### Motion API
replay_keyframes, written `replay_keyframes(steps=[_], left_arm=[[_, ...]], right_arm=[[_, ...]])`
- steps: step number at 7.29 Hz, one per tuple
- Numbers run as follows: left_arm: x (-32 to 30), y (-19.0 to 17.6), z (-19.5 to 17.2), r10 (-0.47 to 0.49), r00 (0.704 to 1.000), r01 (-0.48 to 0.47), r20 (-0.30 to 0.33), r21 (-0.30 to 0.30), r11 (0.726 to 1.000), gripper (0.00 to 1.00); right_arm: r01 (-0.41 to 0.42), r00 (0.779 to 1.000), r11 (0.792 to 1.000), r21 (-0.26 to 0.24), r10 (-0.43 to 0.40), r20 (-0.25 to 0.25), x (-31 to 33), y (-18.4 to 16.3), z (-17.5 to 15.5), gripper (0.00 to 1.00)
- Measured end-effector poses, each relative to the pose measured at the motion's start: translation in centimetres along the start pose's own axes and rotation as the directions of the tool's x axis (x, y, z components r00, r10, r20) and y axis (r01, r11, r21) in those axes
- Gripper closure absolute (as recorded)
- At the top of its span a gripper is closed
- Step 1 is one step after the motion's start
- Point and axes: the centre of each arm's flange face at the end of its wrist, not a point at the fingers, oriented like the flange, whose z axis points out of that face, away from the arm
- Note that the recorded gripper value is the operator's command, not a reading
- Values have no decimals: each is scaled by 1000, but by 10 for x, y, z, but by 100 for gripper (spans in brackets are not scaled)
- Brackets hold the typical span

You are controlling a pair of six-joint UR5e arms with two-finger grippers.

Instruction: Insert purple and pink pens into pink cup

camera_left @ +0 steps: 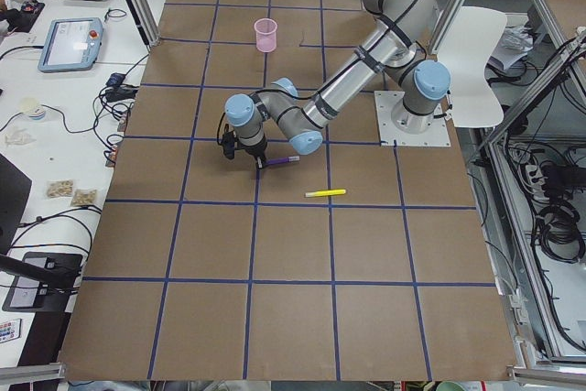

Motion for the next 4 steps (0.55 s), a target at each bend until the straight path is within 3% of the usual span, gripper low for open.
replay_keyframes(steps=[2, 4], left_arm=[[4, 1, -42, 4, 999, -7, 38, 56, 998, 100], [19, 3, -103, 20, 997, -31, 74, 150, 988, 100]], right_arm=[[-53, 999, 998, -25, 53, 4, 2, -9, -16, 100], [-104, 994, 990, -93, 105, -2, 22, -44, -48, 100]])
